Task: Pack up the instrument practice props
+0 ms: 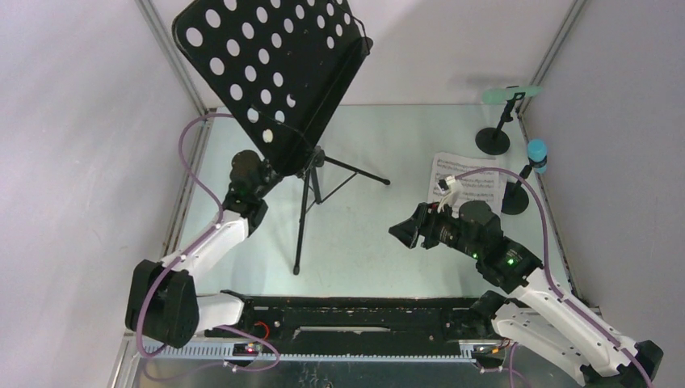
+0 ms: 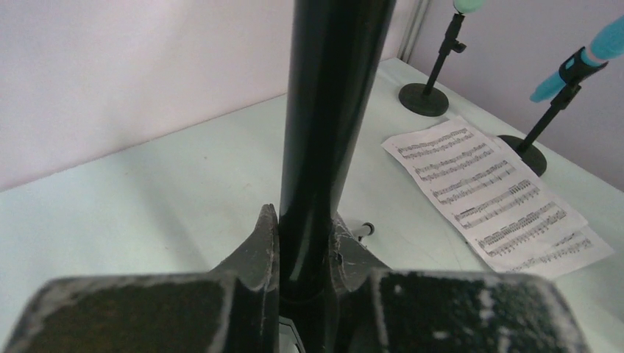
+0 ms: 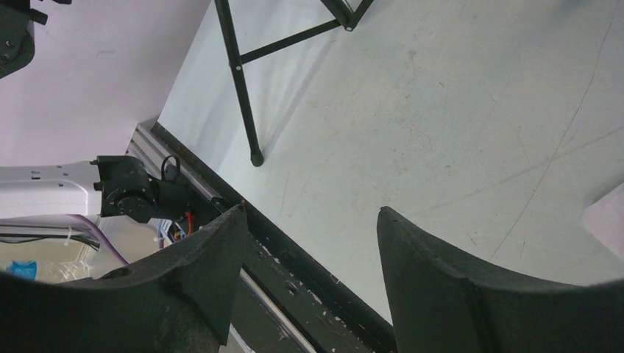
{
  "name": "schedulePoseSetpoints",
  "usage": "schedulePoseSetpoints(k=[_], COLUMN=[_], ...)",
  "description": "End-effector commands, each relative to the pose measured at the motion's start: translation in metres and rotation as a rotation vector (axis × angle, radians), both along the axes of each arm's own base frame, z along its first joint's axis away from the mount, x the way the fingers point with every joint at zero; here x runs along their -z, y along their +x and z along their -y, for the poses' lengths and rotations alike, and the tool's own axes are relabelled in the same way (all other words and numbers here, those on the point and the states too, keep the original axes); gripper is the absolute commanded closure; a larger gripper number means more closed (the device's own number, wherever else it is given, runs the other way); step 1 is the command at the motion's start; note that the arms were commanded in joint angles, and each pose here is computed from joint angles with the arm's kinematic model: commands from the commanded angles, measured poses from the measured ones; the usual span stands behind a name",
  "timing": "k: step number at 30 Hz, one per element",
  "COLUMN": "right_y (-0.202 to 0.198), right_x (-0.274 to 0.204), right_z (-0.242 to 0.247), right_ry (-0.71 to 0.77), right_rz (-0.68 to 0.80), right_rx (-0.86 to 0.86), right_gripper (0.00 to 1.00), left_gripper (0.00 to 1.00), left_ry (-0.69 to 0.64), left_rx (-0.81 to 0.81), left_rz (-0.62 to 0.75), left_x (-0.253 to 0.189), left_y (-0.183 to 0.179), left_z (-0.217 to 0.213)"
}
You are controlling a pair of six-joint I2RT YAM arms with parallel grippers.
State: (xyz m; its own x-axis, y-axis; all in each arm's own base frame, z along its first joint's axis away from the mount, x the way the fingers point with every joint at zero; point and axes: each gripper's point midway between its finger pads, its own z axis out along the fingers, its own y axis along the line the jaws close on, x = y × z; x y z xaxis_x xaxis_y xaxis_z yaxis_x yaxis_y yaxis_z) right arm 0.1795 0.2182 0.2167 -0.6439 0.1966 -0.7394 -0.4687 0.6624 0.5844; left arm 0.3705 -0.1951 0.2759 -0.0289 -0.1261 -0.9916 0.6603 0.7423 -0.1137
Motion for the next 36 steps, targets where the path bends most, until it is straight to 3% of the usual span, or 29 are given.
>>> schedulePoseSetpoints(k=[1, 10, 20, 28, 36], right_y=[0.003, 0.011, 0.029, 0.061, 0.091], right_x=[-0.011, -0.013, -0.025, -0.056, -0.062], right_z=[0.0, -0.006, -0.022, -0.055, -0.088], right_ry=[0.02, 0.037, 0.115, 0.381, 0.641], right_rz=[0.022, 0.022, 0.032, -0.012, -0.172], right_rx=[0.026, 0.051, 0.103, 0.173, 0.222], right_gripper=[0.27, 0.27, 0.28, 0.29, 0.34], left_gripper=[1.0, 1.0, 1.0, 1.0, 1.0], left_ry=[-0.21, -0.313, -0.263, -0.173, -0.13], left_rx=[-0.082, -0.062, 0.021, 0.014, 0.013], left_rz=[-0.077, -0.119, -0.166, -0.202, -0.21], left_x=[-0.027, -0.035, -0.015, 0.017, 0.031], left_y=[-0.009, -0.035, -0.055, -0.063, -0.061], left_z=[0.006, 0.035, 0.064, 0.058, 0.06])
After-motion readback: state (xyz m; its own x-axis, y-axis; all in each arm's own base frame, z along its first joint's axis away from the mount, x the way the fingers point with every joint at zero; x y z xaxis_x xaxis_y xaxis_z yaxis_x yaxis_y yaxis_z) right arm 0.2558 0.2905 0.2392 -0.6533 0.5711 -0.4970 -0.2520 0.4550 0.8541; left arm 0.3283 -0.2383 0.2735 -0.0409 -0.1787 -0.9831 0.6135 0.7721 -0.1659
